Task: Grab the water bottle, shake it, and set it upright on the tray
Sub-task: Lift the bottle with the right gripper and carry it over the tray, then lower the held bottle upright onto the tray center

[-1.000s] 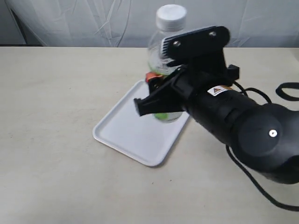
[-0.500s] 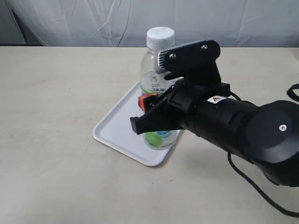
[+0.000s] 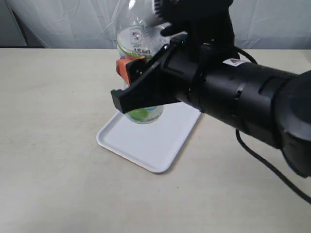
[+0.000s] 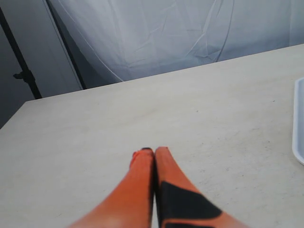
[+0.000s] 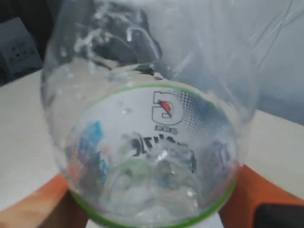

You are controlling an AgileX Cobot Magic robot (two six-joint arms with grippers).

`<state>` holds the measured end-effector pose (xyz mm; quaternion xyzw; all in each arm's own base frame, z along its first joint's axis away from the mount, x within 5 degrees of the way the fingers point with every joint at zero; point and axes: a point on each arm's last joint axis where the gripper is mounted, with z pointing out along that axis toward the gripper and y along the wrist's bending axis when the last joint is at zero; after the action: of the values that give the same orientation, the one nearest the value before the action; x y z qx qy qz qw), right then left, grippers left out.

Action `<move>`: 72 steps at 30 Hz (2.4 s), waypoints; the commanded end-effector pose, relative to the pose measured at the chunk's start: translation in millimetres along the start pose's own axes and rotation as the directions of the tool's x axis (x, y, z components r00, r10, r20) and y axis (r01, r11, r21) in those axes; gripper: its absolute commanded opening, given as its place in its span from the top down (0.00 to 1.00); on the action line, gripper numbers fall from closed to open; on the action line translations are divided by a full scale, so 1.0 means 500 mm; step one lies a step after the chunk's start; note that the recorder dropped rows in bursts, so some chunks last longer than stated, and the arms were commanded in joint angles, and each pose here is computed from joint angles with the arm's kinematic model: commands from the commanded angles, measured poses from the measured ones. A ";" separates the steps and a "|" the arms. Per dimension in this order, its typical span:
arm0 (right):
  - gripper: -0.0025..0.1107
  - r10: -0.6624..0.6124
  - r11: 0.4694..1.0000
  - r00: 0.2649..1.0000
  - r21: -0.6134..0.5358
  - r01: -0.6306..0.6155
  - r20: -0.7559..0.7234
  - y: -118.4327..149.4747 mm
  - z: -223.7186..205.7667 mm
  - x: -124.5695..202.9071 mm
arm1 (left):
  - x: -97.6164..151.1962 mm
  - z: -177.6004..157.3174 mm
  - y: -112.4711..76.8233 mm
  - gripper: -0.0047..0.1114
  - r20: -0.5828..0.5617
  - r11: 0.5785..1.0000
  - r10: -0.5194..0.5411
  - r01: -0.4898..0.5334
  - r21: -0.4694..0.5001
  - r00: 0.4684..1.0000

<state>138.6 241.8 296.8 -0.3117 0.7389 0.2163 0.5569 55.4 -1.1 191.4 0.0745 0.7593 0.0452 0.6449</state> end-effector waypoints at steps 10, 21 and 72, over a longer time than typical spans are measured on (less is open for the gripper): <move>0.99 0.152 0.947 0.986 0.296 -0.125 -0.070 -0.061 0.037 0.053 | 0.000 0.000 0.000 0.96 0.015 1.000 -0.006 0.006 0.002 1.000; 0.99 -0.049 0.998 0.999 0.035 0.048 0.011 -0.030 -0.004 -0.010 | 0.000 0.000 0.000 0.96 0.015 1.000 -0.006 0.006 0.002 1.000; 0.99 0.153 0.988 0.963 0.041 -0.148 -0.221 -0.167 0.168 0.094 | 0.000 0.000 0.000 0.96 0.015 1.000 -0.006 0.006 0.002 1.000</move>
<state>243.4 227.8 221.8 -0.2734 0.8313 0.2064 0.4377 55.4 -1.1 191.4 0.0745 0.7593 0.0452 0.6449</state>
